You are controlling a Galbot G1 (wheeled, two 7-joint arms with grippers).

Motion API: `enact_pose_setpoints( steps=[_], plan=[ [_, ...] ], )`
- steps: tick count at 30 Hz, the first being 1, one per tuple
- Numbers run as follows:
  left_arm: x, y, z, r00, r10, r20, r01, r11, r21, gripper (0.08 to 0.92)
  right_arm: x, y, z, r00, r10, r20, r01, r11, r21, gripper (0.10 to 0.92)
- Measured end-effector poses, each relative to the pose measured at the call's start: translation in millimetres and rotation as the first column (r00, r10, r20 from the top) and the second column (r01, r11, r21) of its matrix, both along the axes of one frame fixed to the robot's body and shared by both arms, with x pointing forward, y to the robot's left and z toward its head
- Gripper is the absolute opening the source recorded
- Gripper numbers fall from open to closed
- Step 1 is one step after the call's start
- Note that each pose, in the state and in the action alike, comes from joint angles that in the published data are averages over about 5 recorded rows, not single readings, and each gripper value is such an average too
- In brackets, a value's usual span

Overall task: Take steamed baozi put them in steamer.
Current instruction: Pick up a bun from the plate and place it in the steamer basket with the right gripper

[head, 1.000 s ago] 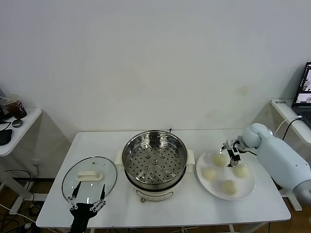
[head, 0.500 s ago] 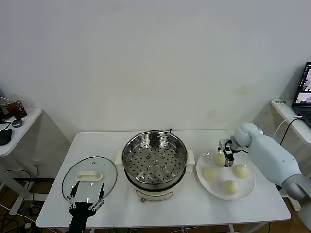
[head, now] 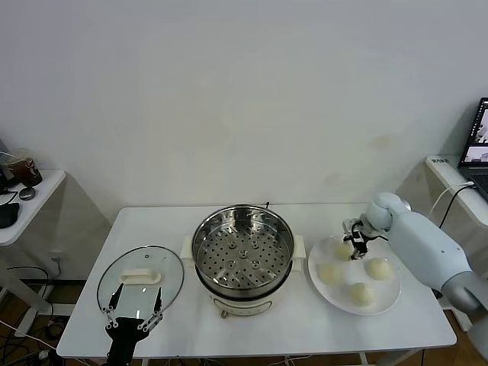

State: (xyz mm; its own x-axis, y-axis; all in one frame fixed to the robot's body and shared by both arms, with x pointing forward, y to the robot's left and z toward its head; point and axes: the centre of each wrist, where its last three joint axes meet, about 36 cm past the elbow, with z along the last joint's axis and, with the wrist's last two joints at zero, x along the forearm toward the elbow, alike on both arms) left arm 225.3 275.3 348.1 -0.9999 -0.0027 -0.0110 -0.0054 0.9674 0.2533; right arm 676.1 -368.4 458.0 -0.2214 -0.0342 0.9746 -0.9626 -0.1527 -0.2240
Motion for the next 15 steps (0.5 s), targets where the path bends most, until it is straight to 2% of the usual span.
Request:
enact_pose_setpoints(
  steps=[7,15],
  plan=[
    [1,-1,3,0.9999,-0.009,0.005,0.009,1.0,0.001,0.823,0,0,36,0.999,0.015,0.031,-0.016,0.999,0.035,0.556],
    [6,-1,9,0.9995,-0.021,0.025,0.021,1.0,0.001,0.823,6,17,131,0.988,0.105,0.114,-0.117,0.988,0.105,0.56]
  ],
)
